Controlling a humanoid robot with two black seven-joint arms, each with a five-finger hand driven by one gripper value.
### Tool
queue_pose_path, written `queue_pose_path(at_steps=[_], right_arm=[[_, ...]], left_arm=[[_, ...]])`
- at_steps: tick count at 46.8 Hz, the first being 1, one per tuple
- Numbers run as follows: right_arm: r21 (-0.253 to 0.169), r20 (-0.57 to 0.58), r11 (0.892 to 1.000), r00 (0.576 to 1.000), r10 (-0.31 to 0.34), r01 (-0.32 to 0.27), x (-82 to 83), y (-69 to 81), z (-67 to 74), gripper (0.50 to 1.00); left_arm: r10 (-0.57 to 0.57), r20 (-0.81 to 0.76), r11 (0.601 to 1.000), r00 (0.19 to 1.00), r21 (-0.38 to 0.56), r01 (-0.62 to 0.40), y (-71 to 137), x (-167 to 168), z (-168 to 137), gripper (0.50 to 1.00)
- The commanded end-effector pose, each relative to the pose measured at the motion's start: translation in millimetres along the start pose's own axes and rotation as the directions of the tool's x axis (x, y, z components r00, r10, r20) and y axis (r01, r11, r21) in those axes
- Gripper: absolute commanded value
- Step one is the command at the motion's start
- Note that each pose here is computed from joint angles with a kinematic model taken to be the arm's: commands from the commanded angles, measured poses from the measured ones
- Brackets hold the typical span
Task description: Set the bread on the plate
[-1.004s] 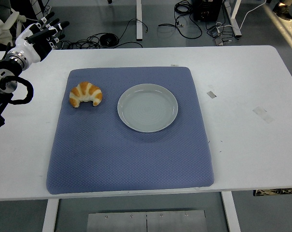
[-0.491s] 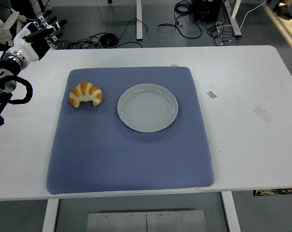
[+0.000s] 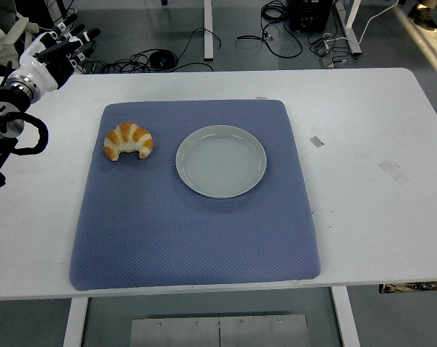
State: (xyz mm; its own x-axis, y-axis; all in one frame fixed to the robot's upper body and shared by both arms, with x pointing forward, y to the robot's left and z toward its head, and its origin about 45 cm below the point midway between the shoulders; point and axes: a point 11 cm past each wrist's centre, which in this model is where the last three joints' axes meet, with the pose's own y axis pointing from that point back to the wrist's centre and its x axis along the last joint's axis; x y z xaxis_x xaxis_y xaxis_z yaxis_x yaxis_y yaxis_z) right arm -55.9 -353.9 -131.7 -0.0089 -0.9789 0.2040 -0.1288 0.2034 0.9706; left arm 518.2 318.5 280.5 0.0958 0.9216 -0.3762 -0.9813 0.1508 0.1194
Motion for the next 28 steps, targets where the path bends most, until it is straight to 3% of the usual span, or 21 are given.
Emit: queue_pose_path(at_steps=[1,28], right_arm=[[0.0,0.0,1.0,1.0,0.0,0.0,0.0,0.0,0.0,1.0],[0.0,0.0,1.0,1.0,0.0,0.0,0.0,0.0,0.0,1.0]], left_arm=[[0.0,0.0,1.0,1.0,-0.001,0.0,-0.1,-0.2,0.5,0.984],[0.001,0.006,1.0,1.0,-0.013,-0.001,0.0,2.4,6.4,0.984]])
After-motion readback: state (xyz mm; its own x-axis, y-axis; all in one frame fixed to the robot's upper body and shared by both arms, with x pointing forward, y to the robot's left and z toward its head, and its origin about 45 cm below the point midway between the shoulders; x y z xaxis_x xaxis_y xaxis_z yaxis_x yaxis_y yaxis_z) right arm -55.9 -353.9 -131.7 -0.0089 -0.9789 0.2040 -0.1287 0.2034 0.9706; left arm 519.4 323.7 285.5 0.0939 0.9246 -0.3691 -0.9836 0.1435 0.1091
